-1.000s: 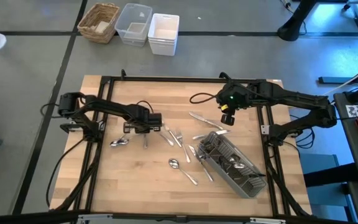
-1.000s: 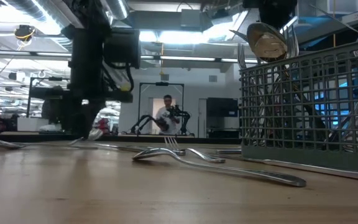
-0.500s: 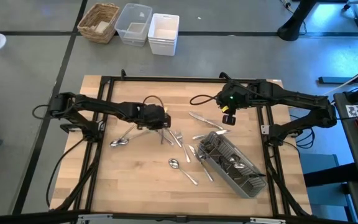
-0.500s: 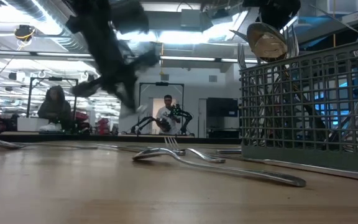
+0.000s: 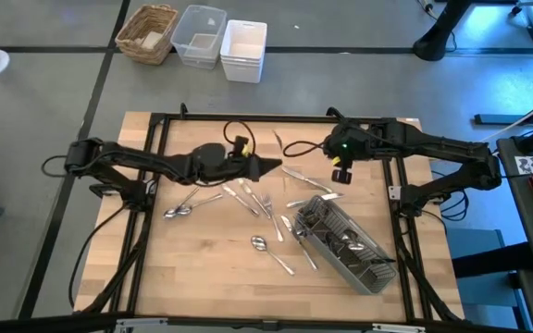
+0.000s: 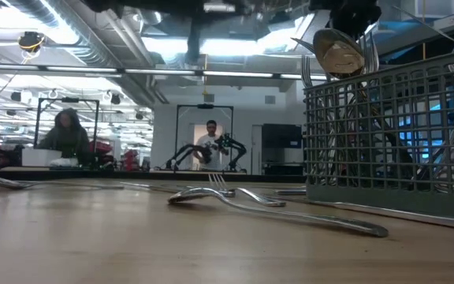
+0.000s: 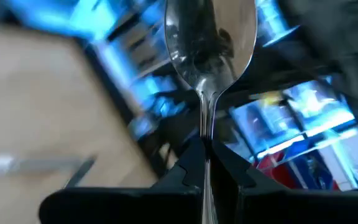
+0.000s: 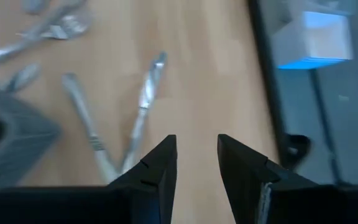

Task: Sort silverware
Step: Put the silver spoon into the gray silverware basket

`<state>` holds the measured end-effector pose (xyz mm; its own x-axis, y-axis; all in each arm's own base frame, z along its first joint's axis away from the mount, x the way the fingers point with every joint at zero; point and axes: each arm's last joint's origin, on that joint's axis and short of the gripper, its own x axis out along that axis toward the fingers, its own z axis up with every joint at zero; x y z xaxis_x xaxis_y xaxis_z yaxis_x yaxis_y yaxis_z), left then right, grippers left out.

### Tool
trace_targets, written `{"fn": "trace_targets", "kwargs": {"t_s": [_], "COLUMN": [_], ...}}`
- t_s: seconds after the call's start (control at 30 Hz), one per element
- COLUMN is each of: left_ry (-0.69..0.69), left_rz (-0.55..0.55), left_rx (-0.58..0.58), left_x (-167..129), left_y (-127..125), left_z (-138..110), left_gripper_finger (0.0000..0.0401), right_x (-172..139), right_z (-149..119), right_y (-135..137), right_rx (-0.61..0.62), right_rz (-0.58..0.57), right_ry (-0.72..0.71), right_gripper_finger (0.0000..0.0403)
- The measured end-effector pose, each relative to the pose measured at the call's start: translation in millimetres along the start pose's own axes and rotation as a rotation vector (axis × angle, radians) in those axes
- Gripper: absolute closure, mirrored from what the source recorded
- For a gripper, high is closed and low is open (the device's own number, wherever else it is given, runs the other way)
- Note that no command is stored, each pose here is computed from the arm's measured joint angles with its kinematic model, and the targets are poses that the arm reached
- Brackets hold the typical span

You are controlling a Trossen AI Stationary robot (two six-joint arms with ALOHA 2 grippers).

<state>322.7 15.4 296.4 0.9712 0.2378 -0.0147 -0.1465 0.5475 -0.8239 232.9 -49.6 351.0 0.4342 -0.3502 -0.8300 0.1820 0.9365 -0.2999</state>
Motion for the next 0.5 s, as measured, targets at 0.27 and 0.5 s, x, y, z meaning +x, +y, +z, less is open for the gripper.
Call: {"fn": "trace_targets", "kwargs": {"t_s": [0.27, 0.5], "left_ry": [-0.176, -0.151], "left_rz": [-0.096, -0.141], "left_rx": [0.263, 0.515], "left_x": [11, 49], "left_y": [-24, -38], "left_z": [-30, -67], "left_gripper_finger": [0.0398, 0.0398], "right_x": [-10, -36], "right_z": [-9, -22], "right_y": [-5, -11], "right_rx": [-0.004, 0.027], "right_rz": [-0.122, -0.128], "right_ry": [0.03, -0.049], "right_gripper_finger": [0.0284, 0.0284]}}
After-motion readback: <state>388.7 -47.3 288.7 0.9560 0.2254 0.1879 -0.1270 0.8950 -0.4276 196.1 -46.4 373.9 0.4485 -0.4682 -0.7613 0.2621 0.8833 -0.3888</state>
